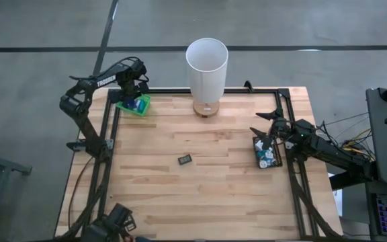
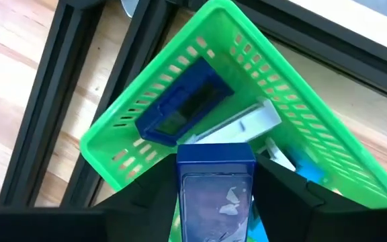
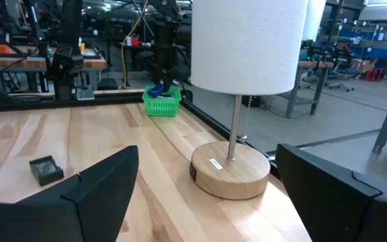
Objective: Pick & Place Office items
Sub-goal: Put the blue digital clock into the green bin, then put the black digital clock into the green bin
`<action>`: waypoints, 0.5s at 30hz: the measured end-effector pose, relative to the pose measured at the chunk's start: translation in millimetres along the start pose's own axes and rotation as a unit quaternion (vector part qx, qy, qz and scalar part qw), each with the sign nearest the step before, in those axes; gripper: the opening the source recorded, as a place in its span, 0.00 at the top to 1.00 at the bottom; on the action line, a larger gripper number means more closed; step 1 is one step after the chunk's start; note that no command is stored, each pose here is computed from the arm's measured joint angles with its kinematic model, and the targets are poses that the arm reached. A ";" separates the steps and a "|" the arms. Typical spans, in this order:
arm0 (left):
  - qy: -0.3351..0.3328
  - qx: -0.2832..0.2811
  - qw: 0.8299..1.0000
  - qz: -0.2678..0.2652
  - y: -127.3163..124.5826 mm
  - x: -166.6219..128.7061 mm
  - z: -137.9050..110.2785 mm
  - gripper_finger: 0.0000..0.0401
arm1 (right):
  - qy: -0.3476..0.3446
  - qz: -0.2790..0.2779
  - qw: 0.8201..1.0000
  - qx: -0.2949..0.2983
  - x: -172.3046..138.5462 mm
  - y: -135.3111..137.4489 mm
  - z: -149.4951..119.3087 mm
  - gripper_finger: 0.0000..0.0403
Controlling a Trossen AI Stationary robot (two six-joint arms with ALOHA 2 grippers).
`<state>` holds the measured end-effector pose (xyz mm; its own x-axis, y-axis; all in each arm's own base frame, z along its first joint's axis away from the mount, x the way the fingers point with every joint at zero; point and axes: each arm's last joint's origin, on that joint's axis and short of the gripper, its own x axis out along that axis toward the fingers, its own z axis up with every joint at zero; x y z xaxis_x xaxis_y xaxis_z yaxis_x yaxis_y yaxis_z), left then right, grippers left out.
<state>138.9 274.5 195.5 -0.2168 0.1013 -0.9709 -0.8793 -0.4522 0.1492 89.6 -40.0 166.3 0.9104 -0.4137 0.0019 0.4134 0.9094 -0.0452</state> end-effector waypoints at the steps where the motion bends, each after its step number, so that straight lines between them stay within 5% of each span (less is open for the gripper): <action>1: 0.001 0.003 1.000 -0.001 -0.1 0.0 -0.1 0.55 | 0.000 0.000 1.000 0.000 0.0 0.0 0.0 0.13; 15: 0.008 0.024 1.000 -0.006 -0.3 0.0 -0.4 0.45 | 0.000 0.000 1.000 0.000 0.0 0.0 0.0 0.14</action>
<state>139.4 274.2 195.3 -0.2006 0.0926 -0.9753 -0.9013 -0.4077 0.1467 89.6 -40.0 166.3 0.9103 -0.4139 0.0019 0.4136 0.9094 -0.0452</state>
